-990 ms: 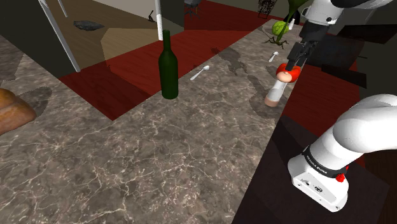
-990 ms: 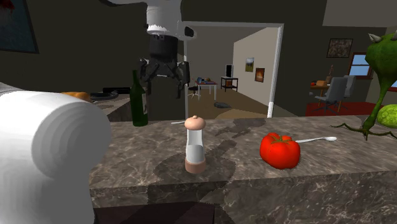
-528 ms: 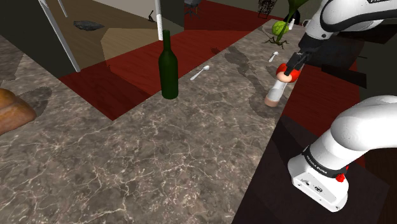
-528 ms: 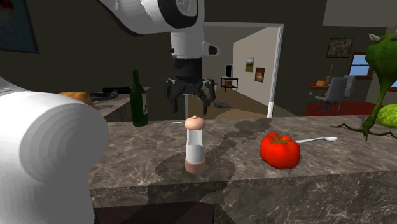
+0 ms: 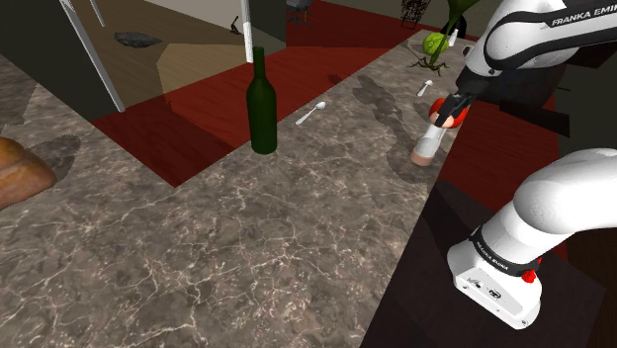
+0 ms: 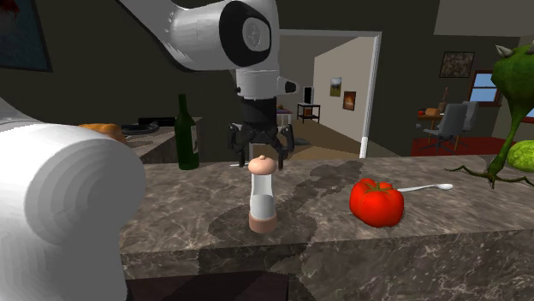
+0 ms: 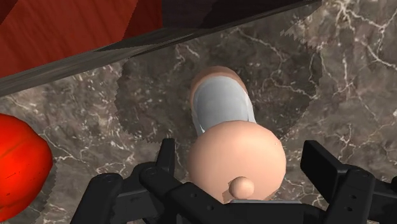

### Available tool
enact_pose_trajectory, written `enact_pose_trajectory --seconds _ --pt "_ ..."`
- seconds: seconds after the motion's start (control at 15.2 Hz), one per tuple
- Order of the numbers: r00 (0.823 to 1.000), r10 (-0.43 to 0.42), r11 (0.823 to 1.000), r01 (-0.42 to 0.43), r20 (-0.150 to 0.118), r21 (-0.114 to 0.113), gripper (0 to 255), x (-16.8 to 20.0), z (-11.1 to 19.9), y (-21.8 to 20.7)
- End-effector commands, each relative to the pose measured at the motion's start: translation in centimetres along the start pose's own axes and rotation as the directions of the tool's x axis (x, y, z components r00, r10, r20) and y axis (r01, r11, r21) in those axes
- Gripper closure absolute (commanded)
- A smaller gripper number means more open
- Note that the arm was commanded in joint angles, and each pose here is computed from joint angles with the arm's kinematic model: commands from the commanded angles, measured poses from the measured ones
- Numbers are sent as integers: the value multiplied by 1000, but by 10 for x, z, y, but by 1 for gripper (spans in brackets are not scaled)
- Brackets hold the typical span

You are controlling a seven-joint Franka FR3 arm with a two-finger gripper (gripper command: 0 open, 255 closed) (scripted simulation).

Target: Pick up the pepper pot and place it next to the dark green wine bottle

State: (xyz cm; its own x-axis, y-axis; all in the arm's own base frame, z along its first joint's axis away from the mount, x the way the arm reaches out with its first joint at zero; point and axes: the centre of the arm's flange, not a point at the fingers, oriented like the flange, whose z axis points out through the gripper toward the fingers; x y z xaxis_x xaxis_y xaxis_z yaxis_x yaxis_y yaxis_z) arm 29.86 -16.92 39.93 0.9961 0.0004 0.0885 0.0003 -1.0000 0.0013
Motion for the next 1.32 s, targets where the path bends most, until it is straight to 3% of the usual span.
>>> enact_pose_trajectory --seconds 0.0,0.46,0.53,1.25 --pt "1000 0 1000 0 -1 0 0 0 4 0" --pt "1000 0 1000 0 0 0 0 0 4 0" --pt "1000 0 1000 0 0 0 255 0 4 0" --pt "1000 0 1000 0 -1 0 255 1 -6 0"
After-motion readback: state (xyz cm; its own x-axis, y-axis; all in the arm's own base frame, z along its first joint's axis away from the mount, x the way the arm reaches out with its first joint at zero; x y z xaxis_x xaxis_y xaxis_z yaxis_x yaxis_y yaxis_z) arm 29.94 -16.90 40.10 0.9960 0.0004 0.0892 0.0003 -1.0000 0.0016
